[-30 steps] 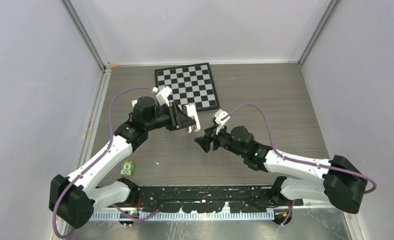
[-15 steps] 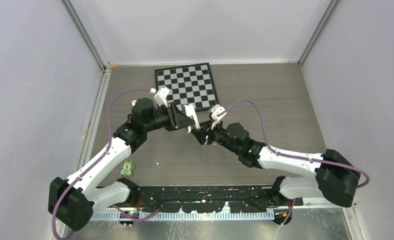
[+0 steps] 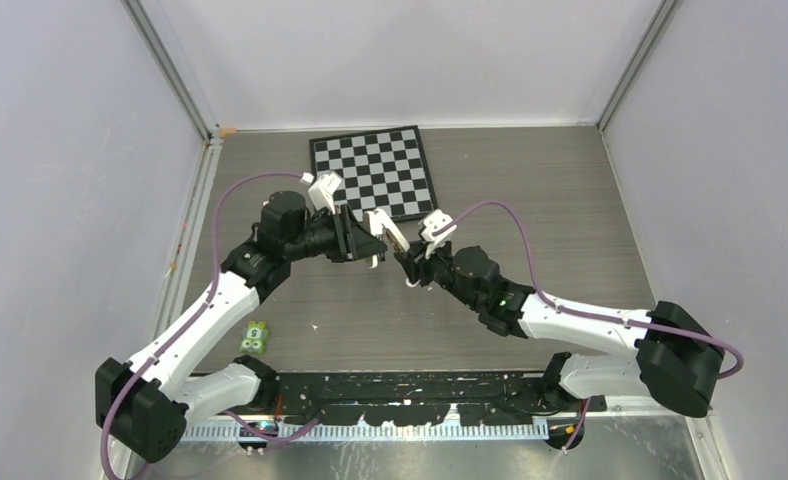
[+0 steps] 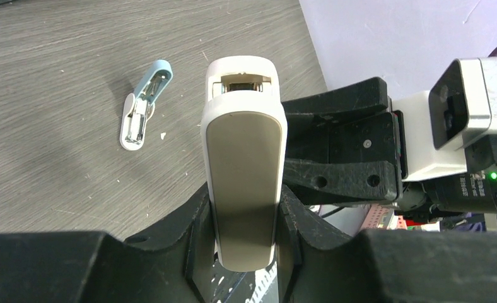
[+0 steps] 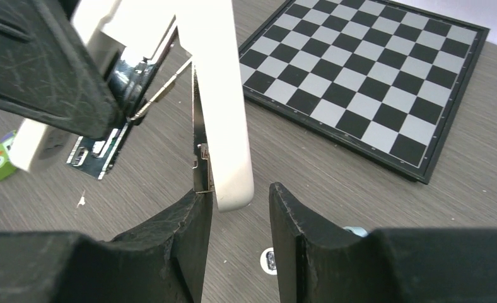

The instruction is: Load the staples into the stapler

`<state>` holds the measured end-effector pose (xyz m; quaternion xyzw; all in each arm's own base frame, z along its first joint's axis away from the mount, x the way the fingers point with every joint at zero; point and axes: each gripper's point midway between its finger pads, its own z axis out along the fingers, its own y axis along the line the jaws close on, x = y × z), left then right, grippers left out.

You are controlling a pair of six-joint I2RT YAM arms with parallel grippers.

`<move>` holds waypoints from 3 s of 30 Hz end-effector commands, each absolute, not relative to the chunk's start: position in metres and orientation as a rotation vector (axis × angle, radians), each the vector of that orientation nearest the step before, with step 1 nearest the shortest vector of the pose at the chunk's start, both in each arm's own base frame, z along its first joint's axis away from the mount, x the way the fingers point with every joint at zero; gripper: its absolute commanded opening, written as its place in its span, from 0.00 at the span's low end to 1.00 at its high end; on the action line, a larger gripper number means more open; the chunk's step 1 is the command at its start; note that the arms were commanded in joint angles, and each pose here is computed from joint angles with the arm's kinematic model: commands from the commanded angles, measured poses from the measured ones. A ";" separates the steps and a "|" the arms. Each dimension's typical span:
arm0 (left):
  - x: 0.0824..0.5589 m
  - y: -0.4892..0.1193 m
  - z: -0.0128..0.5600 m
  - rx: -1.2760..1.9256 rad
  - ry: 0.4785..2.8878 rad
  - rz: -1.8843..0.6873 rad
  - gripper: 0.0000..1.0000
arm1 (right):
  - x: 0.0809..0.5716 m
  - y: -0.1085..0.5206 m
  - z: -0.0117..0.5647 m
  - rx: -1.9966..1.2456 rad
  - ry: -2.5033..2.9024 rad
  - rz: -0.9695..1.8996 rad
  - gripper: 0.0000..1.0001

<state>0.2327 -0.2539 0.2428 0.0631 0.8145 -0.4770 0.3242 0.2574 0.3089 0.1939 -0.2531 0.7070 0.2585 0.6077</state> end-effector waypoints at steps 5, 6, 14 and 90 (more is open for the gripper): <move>0.205 -0.255 0.254 0.382 2.169 -1.289 0.00 | 0.271 0.284 0.236 -0.476 1.512 0.539 0.46; 0.202 -0.255 0.254 0.402 2.168 -1.294 0.00 | 0.270 0.283 0.236 -0.486 1.508 0.542 0.47; 0.182 -0.255 0.252 0.500 2.181 -1.361 0.00 | 0.271 0.268 0.237 -0.515 1.498 0.520 0.51; 0.185 -0.241 0.239 0.517 2.247 -1.280 0.00 | 0.305 0.233 0.284 -0.319 1.649 0.510 0.70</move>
